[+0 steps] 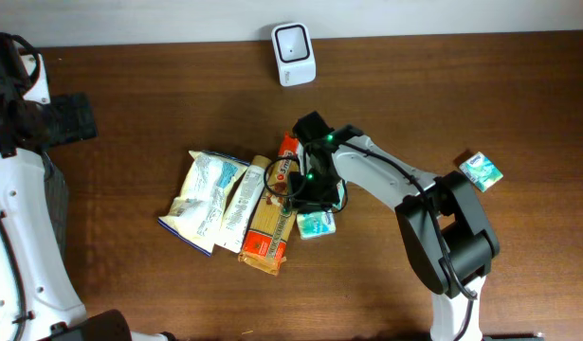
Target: Scan the item barcode
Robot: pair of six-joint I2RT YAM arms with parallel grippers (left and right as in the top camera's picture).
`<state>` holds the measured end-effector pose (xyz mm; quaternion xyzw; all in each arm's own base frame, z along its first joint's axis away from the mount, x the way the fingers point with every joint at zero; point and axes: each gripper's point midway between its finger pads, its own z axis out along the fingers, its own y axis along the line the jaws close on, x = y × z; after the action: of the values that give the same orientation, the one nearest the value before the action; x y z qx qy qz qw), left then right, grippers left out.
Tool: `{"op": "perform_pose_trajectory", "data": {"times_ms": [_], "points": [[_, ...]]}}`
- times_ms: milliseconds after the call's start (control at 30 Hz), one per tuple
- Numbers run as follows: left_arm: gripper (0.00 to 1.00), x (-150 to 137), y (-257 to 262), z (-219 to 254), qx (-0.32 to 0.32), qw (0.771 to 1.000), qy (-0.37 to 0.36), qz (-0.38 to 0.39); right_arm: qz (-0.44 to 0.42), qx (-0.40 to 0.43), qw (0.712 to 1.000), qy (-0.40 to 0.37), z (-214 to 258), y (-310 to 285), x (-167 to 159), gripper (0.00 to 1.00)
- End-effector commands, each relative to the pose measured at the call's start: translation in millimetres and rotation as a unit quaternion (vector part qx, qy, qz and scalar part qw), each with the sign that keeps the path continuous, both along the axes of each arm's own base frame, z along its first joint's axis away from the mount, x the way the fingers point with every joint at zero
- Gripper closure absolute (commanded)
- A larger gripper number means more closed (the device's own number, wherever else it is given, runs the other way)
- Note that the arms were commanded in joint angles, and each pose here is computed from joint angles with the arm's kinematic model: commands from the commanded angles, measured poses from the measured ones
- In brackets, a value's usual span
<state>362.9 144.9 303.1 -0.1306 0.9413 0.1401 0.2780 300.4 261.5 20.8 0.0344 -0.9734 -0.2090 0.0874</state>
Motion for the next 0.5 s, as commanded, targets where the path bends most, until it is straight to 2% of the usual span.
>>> {"op": "perform_pose_trajectory", "data": {"times_ms": [0, 100, 233, 333, 467], "points": [[0.01, -3, 2, 7, 0.007, 1.0, -0.008, 0.004, 0.02, 0.002, 0.999, 0.028, 4, -6, -16, 0.6], [0.01, -3, 2, 7, 0.007, 1.0, -0.008, 0.004, 0.05, -0.017, 0.996, 0.074, 8, -37, -34, 0.6], [0.01, -3, 2, 7, 0.007, 1.0, -0.008, 0.004, 0.026, -0.1, 0.989, 0.106, 6, -107, -32, 0.6], [0.01, -3, 2, 7, 0.007, 1.0, -0.008, 0.004, -0.01, -0.099, 0.989, 0.111, 9, -137, -21, 0.62], [0.01, -3, 2, 7, 0.007, 1.0, -0.008, 0.004, -0.011, -0.092, 0.988, 0.121, 29, -151, -29, 0.62]]}}
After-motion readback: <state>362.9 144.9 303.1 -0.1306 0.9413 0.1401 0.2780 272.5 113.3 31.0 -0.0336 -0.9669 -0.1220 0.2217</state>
